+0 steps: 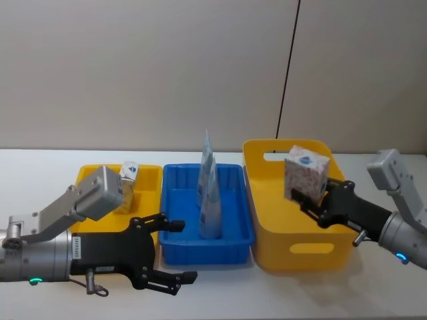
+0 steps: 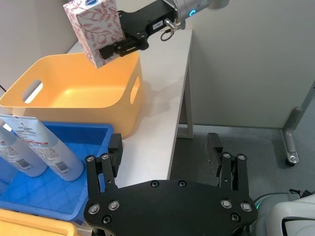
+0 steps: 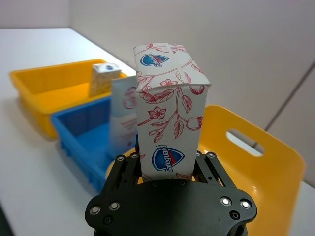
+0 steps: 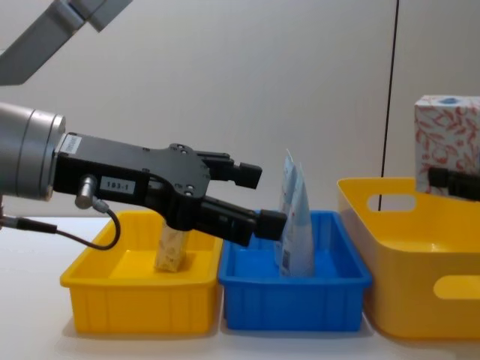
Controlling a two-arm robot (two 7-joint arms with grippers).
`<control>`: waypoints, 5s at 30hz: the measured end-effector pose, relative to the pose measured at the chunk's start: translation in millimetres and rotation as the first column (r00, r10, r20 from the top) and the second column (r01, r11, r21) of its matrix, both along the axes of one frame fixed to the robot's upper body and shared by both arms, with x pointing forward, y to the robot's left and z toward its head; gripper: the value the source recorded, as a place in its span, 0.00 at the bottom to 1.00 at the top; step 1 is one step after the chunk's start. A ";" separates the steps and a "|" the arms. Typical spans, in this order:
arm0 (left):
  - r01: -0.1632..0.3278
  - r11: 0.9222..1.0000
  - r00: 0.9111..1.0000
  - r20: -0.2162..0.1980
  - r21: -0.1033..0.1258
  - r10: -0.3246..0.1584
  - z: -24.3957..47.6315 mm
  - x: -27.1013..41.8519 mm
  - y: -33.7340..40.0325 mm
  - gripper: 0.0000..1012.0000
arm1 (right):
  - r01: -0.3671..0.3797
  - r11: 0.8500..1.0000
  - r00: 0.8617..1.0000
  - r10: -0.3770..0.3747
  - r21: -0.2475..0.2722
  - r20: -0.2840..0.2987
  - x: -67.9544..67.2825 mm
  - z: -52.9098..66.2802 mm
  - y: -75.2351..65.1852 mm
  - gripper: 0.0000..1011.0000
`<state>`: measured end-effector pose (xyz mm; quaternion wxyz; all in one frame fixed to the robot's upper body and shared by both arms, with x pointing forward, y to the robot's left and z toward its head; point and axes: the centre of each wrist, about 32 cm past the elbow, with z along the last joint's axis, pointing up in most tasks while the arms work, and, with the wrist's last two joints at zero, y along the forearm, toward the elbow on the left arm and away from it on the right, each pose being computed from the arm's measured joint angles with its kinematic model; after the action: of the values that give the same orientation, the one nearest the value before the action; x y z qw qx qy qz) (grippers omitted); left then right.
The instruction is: Bimanual collaborative sorting of washing and personal care products
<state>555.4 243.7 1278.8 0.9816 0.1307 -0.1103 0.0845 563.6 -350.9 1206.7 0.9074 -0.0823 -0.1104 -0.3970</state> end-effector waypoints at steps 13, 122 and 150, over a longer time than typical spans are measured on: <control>0.000 1.000 1.000 0.000 0.000 0.000 0.0 0.0 0.0 0.99 | 0.208 0.978 0.978 -0.208 -0.005 0.024 10.4 -4.4 10.7 0.38; 0.000 1.000 1.000 0.000 0.000 0.000 0.0 0.0 0.0 0.99 | 0.339 0.940 0.941 -0.338 0.044 -0.020 91.8 -3.4 52.5 0.99; 0.000 1.000 1.000 0.000 0.000 0.000 0.0 0.0 0.0 0.99 | 0.115 0.982 0.993 -0.116 0.150 -0.005 0.3 7.0 96.1 0.99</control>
<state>555.4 243.7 1278.8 0.9816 0.1306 -0.1103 0.0845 563.9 -254.8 1213.6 0.8862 -0.0193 -0.0769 -0.4564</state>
